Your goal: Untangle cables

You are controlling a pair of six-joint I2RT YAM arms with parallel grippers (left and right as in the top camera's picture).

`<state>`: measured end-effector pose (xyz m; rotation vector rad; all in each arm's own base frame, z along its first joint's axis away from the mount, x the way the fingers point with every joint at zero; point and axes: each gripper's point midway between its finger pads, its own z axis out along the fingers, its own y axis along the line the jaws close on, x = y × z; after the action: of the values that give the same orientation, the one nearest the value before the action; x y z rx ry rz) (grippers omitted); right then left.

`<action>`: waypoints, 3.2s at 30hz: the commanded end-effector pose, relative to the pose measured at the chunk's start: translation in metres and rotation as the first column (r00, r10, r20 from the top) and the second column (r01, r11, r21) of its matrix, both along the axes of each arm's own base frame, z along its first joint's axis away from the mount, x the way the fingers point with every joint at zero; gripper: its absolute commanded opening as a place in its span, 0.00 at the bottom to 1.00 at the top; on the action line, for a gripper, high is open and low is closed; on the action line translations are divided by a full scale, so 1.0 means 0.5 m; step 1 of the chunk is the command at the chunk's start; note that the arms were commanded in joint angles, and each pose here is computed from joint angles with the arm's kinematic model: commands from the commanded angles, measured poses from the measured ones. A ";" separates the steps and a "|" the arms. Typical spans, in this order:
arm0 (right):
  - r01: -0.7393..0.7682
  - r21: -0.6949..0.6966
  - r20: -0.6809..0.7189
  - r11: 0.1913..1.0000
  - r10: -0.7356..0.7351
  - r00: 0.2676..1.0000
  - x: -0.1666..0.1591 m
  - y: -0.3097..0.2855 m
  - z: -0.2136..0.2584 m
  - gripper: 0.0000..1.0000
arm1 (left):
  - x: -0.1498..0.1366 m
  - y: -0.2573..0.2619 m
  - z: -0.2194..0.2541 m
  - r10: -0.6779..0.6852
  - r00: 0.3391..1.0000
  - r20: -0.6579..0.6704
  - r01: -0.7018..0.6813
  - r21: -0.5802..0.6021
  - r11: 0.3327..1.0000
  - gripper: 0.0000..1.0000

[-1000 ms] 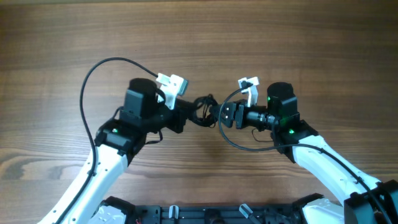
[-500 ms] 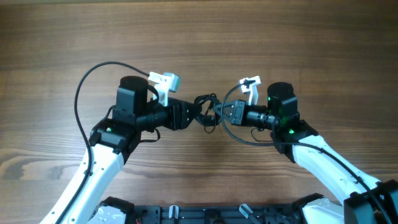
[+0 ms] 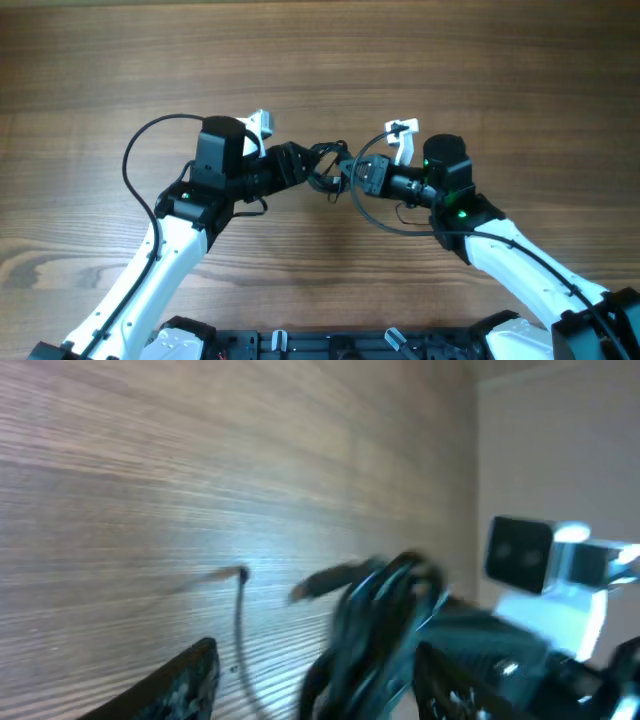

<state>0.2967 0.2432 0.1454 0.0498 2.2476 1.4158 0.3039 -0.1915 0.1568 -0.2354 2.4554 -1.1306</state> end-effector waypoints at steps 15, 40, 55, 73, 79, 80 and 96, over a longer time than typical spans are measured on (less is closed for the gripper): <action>-0.128 -0.032 0.080 0.991 0.130 0.988 -0.035 0.037 0.006 0.71 | -0.005 -0.031 0.052 -0.509 0.695 0.507 0.392 0.326 0.860 0.04; -0.255 0.012 0.249 0.967 0.244 0.937 -0.019 -0.079 0.040 0.73 | -0.095 0.051 0.170 -0.426 0.685 0.591 0.621 -0.168 0.766 0.04; -0.037 0.067 0.251 0.997 0.019 0.968 -0.001 0.075 0.097 0.83 | -0.090 0.072 0.178 -0.358 0.887 0.291 0.457 -0.446 0.770 0.04; -0.002 0.175 0.243 0.985 -0.041 0.969 -0.022 0.125 0.146 0.95 | -0.071 0.067 0.155 -0.331 0.905 0.267 0.415 -0.390 0.822 0.04; 0.162 0.169 0.279 0.972 -0.205 0.938 0.029 0.091 0.153 0.94 | -0.107 0.013 0.154 -0.422 0.867 0.265 0.497 -0.391 0.775 0.04; 0.238 0.158 0.295 0.958 -0.276 0.915 0.051 0.070 0.152 0.94 | -0.111 0.008 0.154 -0.431 0.863 0.263 0.504 -0.392 0.770 0.04; -0.205 0.063 0.059 0.977 0.201 0.978 -0.059 0.052 0.038 0.84 | -0.064 0.019 0.139 -0.367 0.877 0.310 0.453 -0.284 0.845 0.04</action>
<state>0.3054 0.2513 0.1432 0.0984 2.2198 1.3051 0.2629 -0.1848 0.2265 0.3391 2.1336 -1.7386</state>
